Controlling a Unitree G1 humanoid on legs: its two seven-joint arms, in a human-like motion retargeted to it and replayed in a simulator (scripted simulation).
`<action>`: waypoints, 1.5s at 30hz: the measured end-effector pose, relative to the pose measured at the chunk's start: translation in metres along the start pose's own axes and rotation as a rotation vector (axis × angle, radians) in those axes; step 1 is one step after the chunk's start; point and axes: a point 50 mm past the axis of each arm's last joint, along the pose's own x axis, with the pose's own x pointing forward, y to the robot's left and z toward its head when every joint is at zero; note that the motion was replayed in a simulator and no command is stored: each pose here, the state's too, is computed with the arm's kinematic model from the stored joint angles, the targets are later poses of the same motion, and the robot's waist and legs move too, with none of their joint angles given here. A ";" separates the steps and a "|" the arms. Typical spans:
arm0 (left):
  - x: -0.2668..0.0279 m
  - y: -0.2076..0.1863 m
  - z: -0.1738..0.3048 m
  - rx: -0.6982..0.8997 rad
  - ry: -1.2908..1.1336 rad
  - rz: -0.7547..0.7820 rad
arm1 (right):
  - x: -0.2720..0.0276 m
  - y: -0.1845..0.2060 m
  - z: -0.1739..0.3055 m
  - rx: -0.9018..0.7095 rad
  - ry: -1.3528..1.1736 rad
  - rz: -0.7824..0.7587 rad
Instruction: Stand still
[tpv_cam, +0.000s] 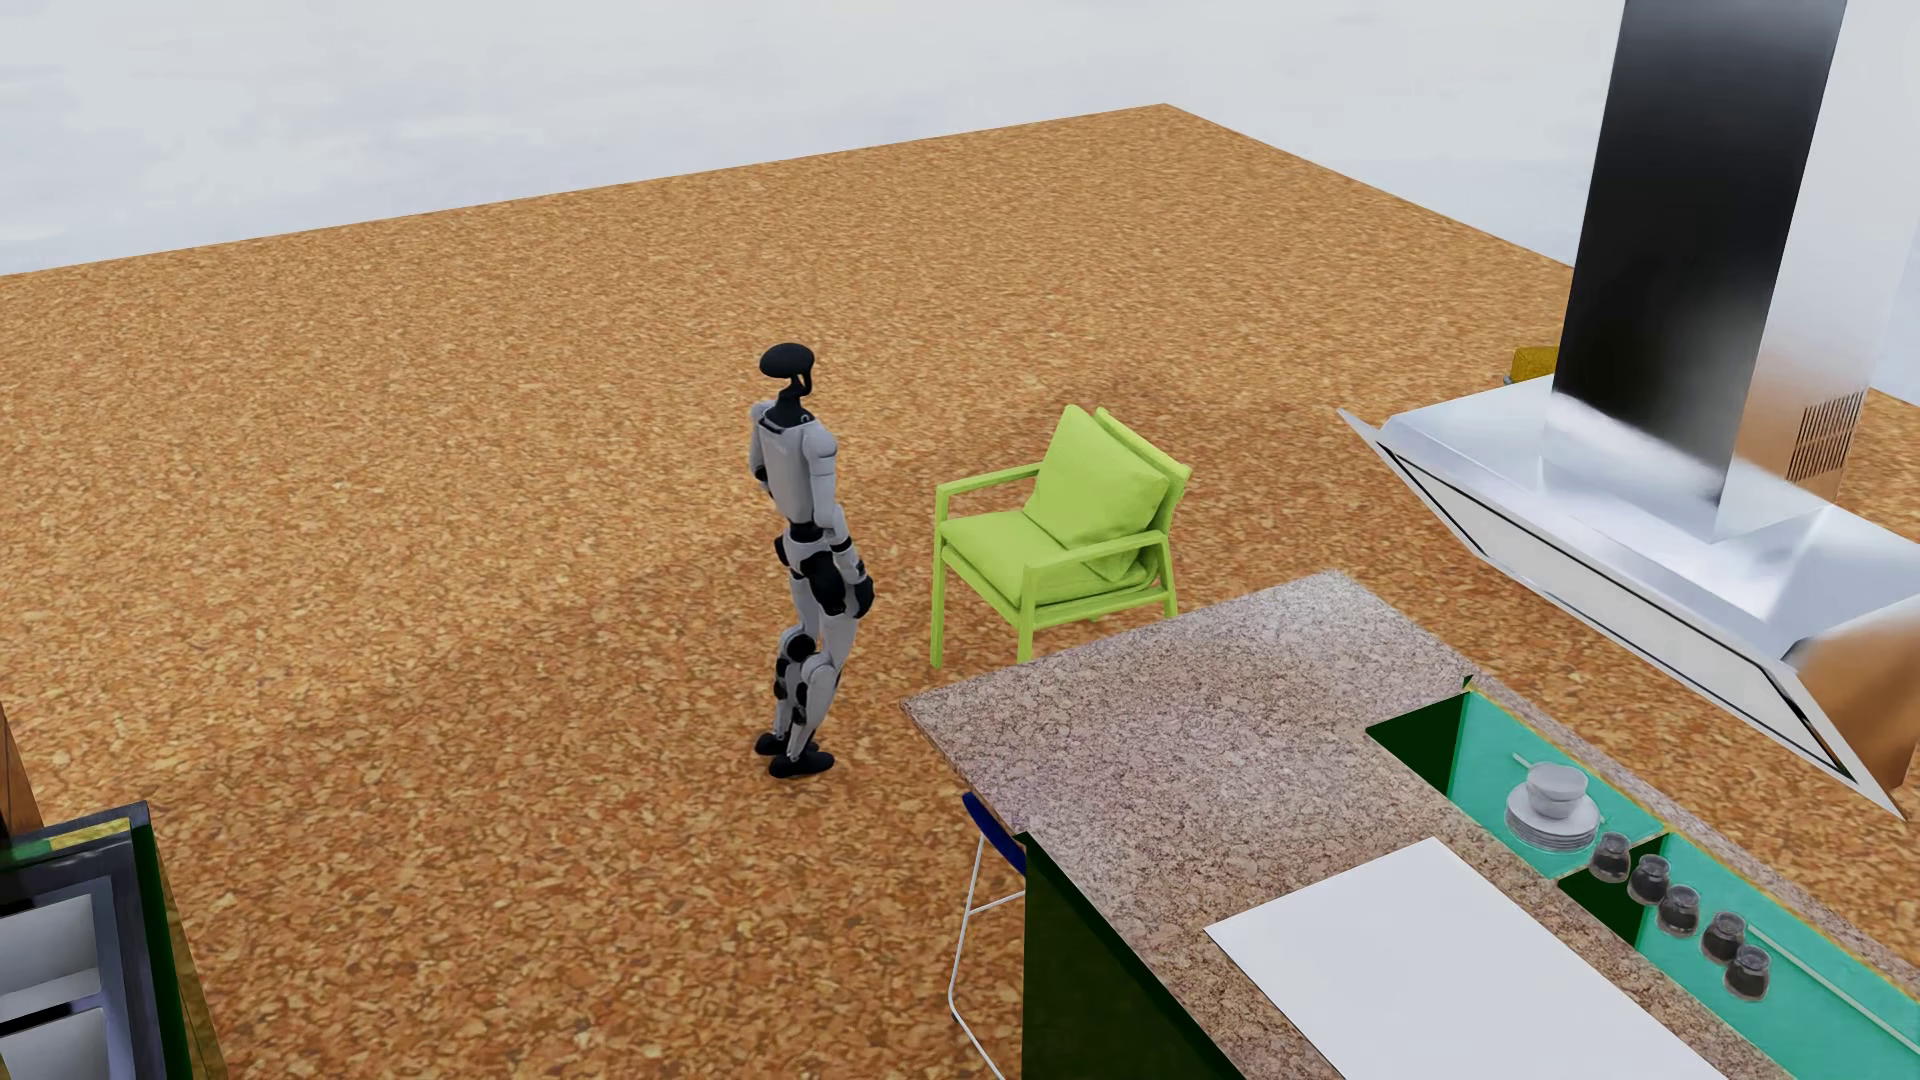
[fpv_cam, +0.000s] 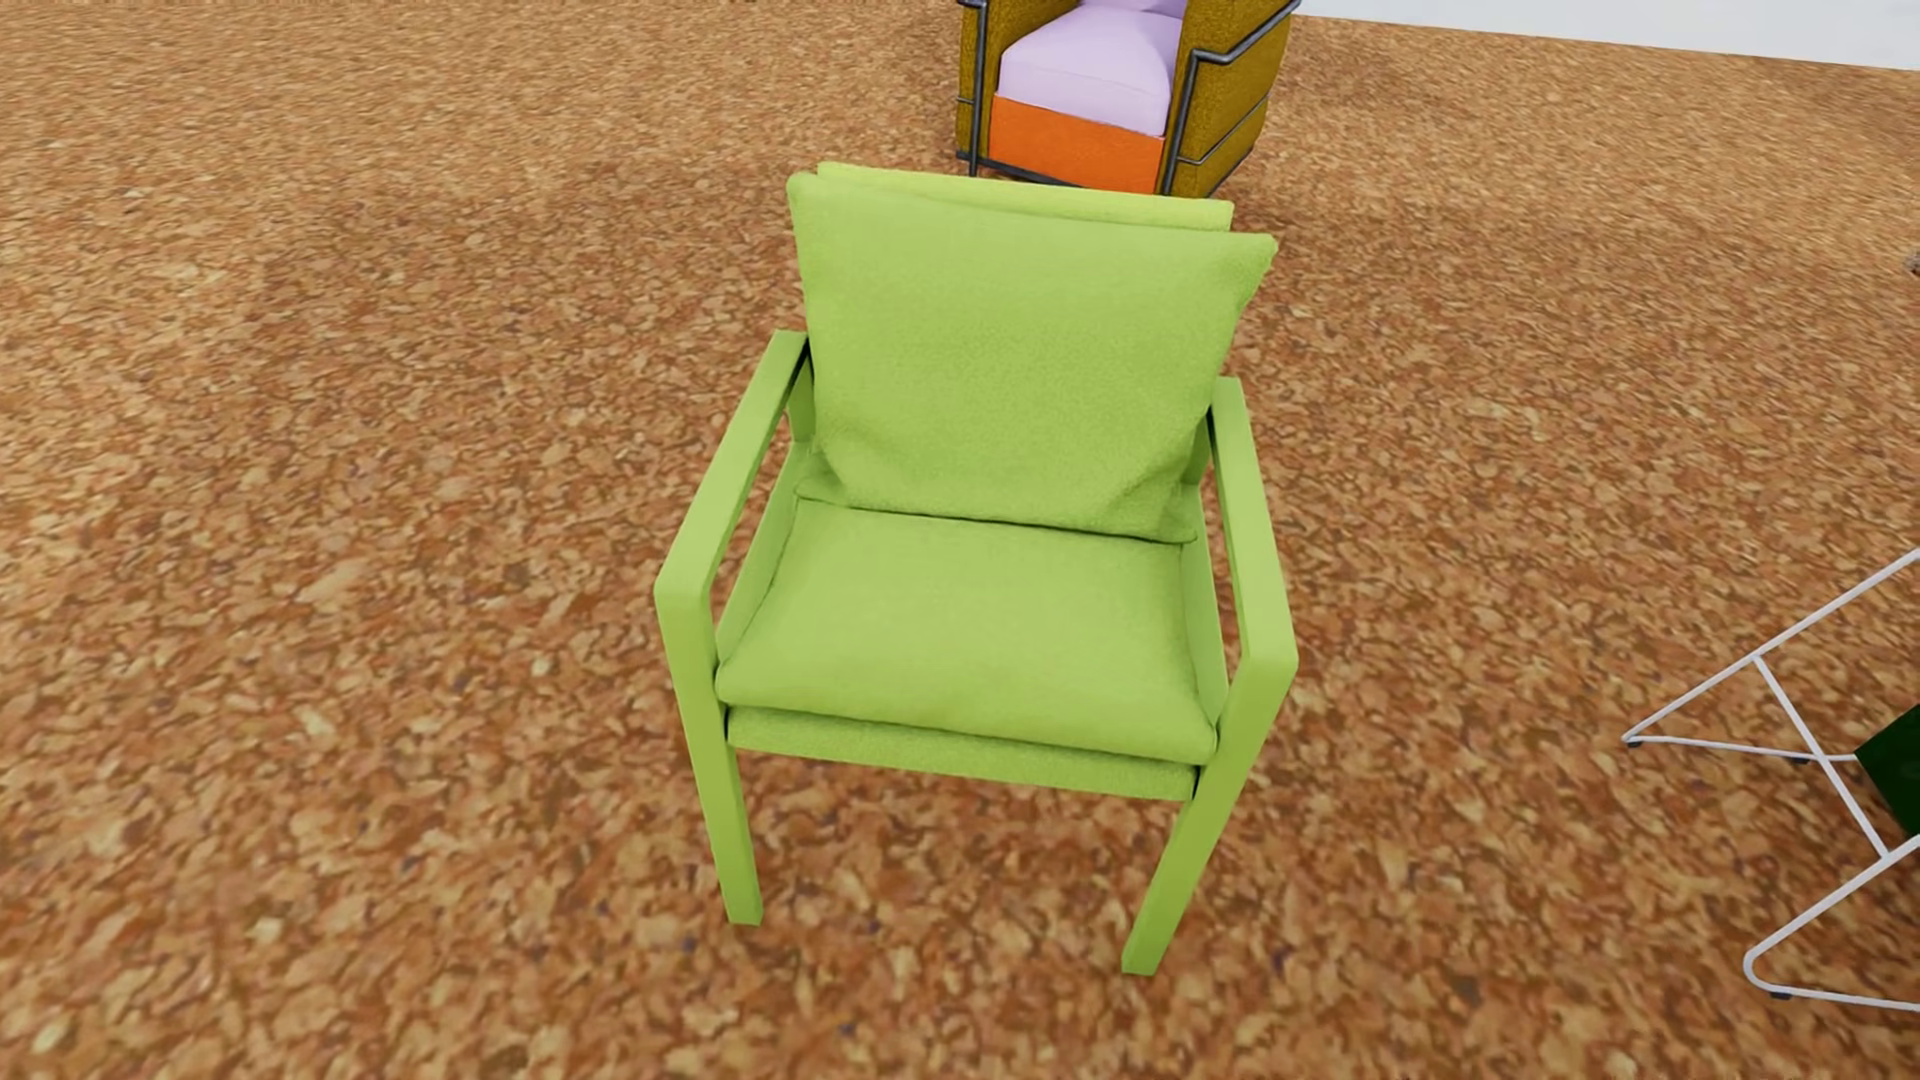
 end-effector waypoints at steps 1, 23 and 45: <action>0.000 0.001 0.001 -0.004 -0.002 0.003 | 0.000 0.000 0.001 0.002 -0.003 -0.001; 0.001 0.000 0.003 0.029 -0.007 -0.007 | 0.000 -0.001 0.003 -0.031 -0.011 0.006; 0.001 0.000 0.001 -0.001 -0.002 0.000 | 0.001 -0.001 0.001 -0.001 0.001 -0.003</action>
